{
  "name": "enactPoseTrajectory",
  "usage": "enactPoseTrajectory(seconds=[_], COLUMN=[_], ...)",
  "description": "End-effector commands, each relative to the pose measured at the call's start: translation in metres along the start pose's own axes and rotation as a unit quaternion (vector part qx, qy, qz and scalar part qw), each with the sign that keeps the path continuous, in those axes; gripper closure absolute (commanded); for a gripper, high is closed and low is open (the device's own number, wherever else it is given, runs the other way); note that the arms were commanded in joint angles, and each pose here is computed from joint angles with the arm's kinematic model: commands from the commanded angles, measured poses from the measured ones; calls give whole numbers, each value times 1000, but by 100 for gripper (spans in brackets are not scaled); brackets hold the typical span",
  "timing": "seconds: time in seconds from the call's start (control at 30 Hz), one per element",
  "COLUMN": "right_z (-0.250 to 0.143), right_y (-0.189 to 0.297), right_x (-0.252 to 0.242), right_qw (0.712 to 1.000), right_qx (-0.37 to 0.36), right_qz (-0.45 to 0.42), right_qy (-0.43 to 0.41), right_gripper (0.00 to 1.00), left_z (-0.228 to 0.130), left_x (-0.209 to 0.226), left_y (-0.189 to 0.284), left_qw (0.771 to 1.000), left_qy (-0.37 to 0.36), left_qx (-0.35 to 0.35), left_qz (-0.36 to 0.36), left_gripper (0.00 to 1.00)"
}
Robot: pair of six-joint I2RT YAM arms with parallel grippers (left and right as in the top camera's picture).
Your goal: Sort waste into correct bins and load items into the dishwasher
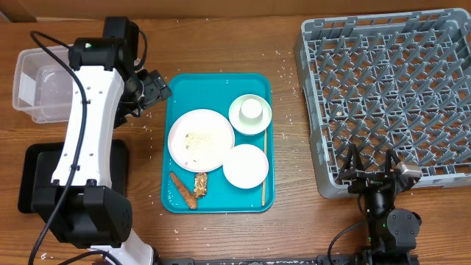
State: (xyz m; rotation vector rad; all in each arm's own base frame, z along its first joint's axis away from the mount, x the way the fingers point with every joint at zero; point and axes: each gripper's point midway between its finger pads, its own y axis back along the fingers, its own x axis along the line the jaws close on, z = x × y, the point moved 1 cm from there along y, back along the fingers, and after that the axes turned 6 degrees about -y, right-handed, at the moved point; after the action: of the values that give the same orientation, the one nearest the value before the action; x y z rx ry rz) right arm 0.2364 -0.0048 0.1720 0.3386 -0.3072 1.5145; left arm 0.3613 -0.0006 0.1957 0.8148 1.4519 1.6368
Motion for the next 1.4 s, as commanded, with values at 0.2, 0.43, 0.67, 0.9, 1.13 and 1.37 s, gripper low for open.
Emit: enactPoseTrajectory(seconds=[0.2, 0.43, 0.67, 0.9, 1.13, 1.37], right_z=[20, 64, 130, 217, 266, 227], right_y=[29, 38, 65, 77, 12, -91], right_x=[95, 100, 105, 156, 223, 248], right_qw=[941, 863, 829, 898, 935, 933], right_qx=[41, 16, -101, -142, 5, 199], right_qz=[282, 306, 353, 348, 353, 297], right_qy=[-182, -402, -422, -229, -31, 27], right_gripper=[0, 0, 0, 0, 0, 0], left_z=[22, 22, 21, 32, 34, 34], left_x=[-17, -17, -16, -7, 8, 9], left_y=[7, 7, 7, 7, 7, 7], left_qw=[998, 998, 998, 997, 997, 997], left_qy=[15, 15, 15, 21, 25, 25], left_qx=[-45, -46, -44, -69, -74, -74], left_qz=[-41, -42, -39, -15, 13, 17], left_gripper=[0, 0, 0, 0, 0, 0])
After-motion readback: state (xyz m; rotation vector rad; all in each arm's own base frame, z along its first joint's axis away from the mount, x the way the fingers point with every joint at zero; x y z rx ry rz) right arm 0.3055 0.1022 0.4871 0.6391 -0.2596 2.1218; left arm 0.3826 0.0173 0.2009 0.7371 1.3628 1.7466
